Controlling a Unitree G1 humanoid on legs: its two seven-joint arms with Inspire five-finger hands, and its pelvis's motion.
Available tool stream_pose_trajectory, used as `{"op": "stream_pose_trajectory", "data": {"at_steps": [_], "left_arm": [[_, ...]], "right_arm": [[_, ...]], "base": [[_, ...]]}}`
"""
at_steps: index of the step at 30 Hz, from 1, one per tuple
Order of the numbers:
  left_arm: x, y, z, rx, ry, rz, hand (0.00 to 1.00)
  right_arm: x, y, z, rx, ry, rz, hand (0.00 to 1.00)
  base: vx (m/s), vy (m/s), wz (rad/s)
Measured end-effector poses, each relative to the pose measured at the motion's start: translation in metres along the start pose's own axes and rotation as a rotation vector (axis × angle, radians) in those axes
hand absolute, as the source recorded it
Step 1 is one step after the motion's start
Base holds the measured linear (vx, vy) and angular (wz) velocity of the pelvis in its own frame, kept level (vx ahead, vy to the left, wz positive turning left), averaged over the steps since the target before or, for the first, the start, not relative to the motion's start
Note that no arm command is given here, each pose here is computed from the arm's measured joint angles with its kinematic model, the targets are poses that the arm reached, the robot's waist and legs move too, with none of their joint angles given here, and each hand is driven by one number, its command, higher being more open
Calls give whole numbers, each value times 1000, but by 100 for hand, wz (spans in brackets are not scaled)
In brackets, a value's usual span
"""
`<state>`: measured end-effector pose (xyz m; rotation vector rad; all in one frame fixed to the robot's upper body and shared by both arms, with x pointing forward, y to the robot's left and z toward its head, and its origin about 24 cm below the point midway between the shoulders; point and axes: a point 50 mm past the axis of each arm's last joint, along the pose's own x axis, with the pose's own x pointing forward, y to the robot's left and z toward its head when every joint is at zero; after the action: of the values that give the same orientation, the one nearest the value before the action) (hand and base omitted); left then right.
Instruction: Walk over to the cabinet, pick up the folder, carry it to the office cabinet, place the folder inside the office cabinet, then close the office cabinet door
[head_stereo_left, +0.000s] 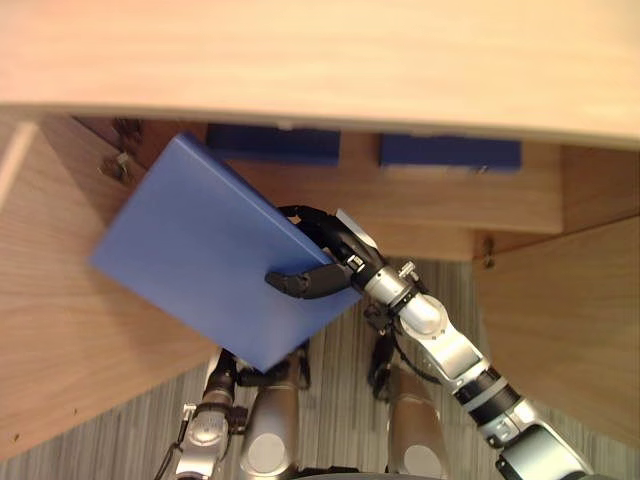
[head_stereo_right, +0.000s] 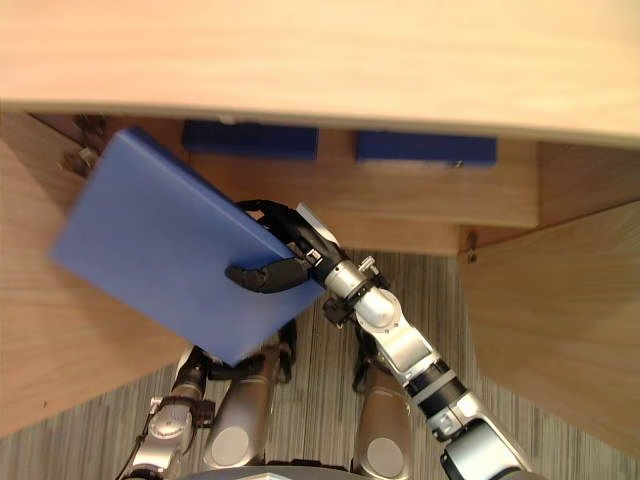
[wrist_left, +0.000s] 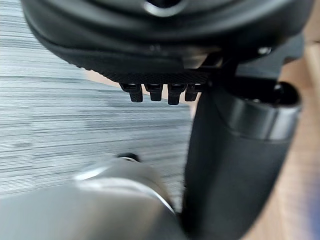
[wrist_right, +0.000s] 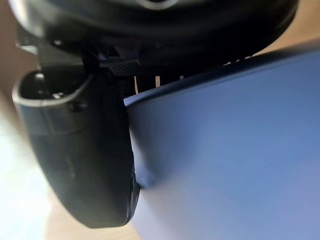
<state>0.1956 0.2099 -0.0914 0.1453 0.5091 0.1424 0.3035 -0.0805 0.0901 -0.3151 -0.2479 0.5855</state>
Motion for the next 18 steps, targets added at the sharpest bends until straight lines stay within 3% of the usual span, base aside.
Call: {"op": "stream_pose_trajectory", "data": {"at_steps": [5, 13, 18], "left_arm": [[11, -6, 21, -83, -59, 15, 100], [17, -3, 56, -223, -187, 84, 100], [16, -5, 68, -279, -233, 111, 100]], "right_arm": [[7, -33, 7, 38, -12, -230, 0], [10, -109, 63, 473, -346, -706, 0], [-6, -136, 66, 674, -440, -943, 0]], "base": [[-65, 16, -1], [-42, -22, 7], [-7, -28, 2]]}}
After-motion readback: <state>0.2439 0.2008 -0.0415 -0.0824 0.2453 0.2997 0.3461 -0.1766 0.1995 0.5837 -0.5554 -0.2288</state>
